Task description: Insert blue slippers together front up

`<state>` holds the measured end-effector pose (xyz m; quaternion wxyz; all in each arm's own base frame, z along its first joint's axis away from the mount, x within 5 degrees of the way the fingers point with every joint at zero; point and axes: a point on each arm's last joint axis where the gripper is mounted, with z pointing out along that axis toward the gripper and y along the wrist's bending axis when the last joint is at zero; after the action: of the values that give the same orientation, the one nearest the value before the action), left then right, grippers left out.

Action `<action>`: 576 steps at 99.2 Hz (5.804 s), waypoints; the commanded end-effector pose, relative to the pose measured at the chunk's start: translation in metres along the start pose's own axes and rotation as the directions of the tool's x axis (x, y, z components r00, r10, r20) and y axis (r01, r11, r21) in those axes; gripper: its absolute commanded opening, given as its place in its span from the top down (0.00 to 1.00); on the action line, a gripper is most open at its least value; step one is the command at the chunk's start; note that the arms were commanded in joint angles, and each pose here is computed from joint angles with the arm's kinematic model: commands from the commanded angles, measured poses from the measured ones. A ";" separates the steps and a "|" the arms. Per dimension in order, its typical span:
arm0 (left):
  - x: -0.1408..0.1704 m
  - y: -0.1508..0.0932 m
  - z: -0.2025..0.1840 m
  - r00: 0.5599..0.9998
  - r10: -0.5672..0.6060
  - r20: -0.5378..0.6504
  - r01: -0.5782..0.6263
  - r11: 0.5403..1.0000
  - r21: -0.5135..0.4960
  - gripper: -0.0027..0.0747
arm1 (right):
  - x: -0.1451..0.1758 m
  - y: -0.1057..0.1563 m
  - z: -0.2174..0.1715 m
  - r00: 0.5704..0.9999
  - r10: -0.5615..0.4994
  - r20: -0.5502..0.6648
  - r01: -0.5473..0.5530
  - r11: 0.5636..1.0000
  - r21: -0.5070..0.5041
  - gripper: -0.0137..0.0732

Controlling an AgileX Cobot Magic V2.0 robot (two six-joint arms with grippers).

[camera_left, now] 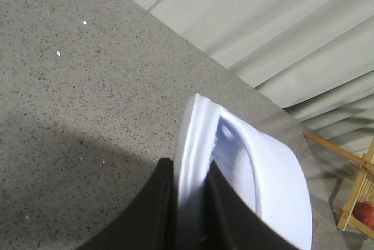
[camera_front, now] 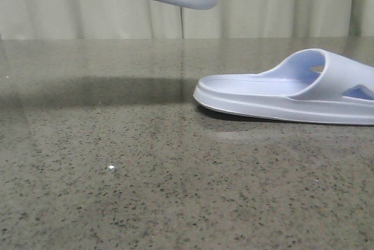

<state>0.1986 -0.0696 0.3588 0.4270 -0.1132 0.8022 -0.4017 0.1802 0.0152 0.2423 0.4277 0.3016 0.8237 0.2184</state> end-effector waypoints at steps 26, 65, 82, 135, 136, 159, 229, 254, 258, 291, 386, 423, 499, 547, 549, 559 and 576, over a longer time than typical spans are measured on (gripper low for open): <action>-0.011 -0.013 -0.007 0.997 -0.022 0.077 0.019 0.999 0.046 0.94 | -0.015 0.008 0.005 0.996 0.023 0.086 -0.021 0.999 -0.035 0.34; -0.011 -0.013 -0.007 0.997 -0.022 0.077 0.019 0.999 0.046 0.94 | -0.013 0.005 0.017 0.997 0.033 0.071 -0.033 0.999 -0.007 0.34; -0.011 -0.013 -0.007 0.997 -0.022 0.077 0.019 0.999 0.046 0.94 | -0.013 0.004 0.020 0.997 0.035 0.066 -0.035 0.999 0.002 0.34; -0.011 -0.013 -0.007 0.997 -0.024 0.080 0.021 0.999 0.047 0.94 | -0.006 0.006 0.024 0.999 0.041 0.023 -0.041 0.999 0.002 0.34; -0.011 -0.013 -0.007 0.997 -0.024 0.080 0.021 0.999 0.047 0.94 | -0.006 0.007 0.024 0.999 0.039 0.020 -0.039 0.999 0.000 0.34; -0.011 -0.013 -0.007 0.997 -0.024 0.080 0.021 0.999 0.047 0.94 | 0.000 0.014 0.024 1.000 0.027 0.004 -0.026 0.999 -0.033 0.34; -0.011 -0.013 -0.007 0.996 -0.026 0.080 0.022 0.999 0.048 0.94 | -0.004 0.016 0.023 0.998 0.030 0.050 -0.028 0.998 -0.054 0.90; -0.011 -0.013 -0.007 0.997 -0.029 0.078 0.025 0.998 0.050 0.94 | -0.022 0.024 0.014 0.970 0.059 0.237 -0.023 0.988 -0.153 0.97; -0.011 -0.013 -0.007 0.997 -0.029 0.078 0.025 0.998 0.050 0.94 | -0.028 0.027 0.008 0.952 0.078 0.296 -0.022 0.982 -0.190 0.97; -0.011 -0.013 -0.007 0.997 -0.033 0.074 0.029 0.998 0.053 0.94 | -0.056 0.046 -0.050 0.797 0.210 0.566 0.053 0.910 -0.412 0.97; 0.000 -0.026 -0.008 0.981 -0.177 -0.075 0.188 0.965 0.183 0.94 | -0.032 0.049 -0.102 0.933 0.190 0.305 -0.028 0.885 -0.466 0.97; 0.004 -0.031 -0.010 0.968 -0.206 -0.143 0.235 0.945 0.227 0.94 | -0.018 0.063 -0.105 0.967 0.143 0.211 -0.002 0.832 -0.555 0.97; 0.013 -0.048 -0.017 0.927 -0.218 -0.305 0.325 0.873 0.363 0.94 | -0.015 0.069 -0.108 0.970 0.115 0.213 0.036 0.802 -0.596 0.97; 0.020 -0.054 -0.009 0.897 -0.214 -0.387 0.369 0.844 0.389 0.94 | -0.006 0.084 -0.093 0.982 0.079 0.169 0.046 0.773 -0.633 0.97; 0.021 -0.055 -0.009 0.894 -0.211 -0.396 0.374 0.838 0.396 0.94 | -0.005 0.085 -0.093 0.983 0.079 0.169 0.047 0.770 -0.637 0.97; 0.023 -0.058 -0.007 0.876 -0.221 -0.428 0.406 0.817 0.409 0.94 | -0.002 0.089 -0.089 0.985 0.064 0.162 0.056 0.762 -0.645 0.97; 0.023 -0.059 -0.004 0.865 -0.218 -0.451 0.425 0.796 0.431 0.94 | 0.003 0.095 -0.084 0.987 0.048 0.155 0.067 0.748 -0.660 0.97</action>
<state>0.1902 -0.1047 0.3687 0.2674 -0.1110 0.7387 -0.6087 0.1355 0.0707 0.3319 0.5554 0.1670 0.6725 0.4598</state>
